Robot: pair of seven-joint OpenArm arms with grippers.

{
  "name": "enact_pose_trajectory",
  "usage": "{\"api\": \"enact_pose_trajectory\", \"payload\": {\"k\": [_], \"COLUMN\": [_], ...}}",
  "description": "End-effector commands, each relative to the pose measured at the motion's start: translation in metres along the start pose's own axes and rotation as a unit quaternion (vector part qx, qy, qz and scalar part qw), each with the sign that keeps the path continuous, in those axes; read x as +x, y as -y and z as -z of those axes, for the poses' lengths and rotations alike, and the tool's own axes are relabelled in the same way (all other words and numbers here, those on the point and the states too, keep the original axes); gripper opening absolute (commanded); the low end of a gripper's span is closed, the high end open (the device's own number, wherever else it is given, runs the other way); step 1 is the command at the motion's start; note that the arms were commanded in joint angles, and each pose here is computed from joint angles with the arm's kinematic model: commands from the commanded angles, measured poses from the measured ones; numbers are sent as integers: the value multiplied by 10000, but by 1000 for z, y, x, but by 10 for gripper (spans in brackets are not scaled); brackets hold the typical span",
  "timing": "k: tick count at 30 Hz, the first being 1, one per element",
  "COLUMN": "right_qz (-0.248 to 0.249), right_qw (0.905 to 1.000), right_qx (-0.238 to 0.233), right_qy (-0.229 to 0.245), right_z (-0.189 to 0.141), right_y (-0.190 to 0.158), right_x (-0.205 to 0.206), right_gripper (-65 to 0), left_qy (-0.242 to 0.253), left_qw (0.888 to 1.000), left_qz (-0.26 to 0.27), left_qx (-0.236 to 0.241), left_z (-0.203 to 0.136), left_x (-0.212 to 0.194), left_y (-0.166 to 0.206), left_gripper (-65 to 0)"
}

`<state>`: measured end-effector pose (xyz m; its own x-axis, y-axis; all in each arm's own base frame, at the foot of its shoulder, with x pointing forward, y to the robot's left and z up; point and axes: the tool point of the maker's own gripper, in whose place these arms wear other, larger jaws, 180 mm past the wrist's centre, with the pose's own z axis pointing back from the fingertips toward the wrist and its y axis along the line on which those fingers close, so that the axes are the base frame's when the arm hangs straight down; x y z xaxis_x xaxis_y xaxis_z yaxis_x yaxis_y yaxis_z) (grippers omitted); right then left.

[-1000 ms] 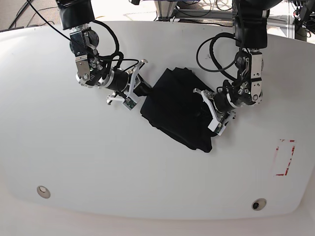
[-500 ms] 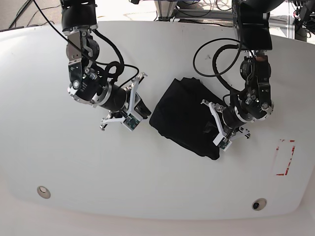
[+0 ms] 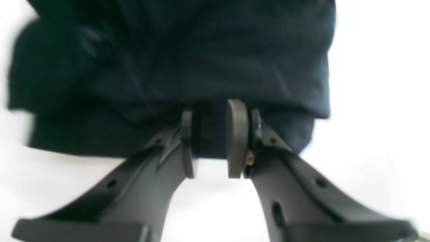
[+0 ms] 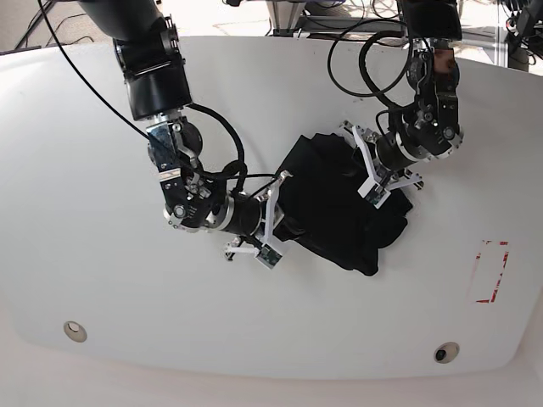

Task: Layout the t-shirt on the table in an organized manner, then fold the t-shirt properly
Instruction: 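Rotate and square the bundle with both grippers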

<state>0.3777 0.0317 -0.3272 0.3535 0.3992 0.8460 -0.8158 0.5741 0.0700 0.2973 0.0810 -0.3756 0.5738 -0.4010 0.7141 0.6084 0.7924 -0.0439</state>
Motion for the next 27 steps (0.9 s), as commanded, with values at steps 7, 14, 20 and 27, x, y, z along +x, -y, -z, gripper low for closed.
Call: {"api": "enact_pose_trajectory", "payload": {"k": [7, 14, 20, 27], "right_qz": [515, 797, 981, 947], "right_qw": [9968, 9946, 9941, 9949], "right_qx": [172, 123, 114, 241], "right_qy": [585, 656, 457, 248], "right_z": [37, 48, 42, 30], "right_y": [10, 10, 1, -39], "right_x": [11, -17, -53, -77], "right_gripper": [-595, -595, -596, -596], "left_qy": [-23, -182, -303, -173], "left_qw": [9998, 9976, 9953, 9964], "left_qz": [-147, -585, -864, -814], "left_qx": [-157, -338, -321, -183], "left_z": [1, 26, 43, 45], "left_x": [-15, -37, -50, -31], "left_y": [11, 3, -23, -49], "left_gripper": [-528, -528, -528, -528]}}
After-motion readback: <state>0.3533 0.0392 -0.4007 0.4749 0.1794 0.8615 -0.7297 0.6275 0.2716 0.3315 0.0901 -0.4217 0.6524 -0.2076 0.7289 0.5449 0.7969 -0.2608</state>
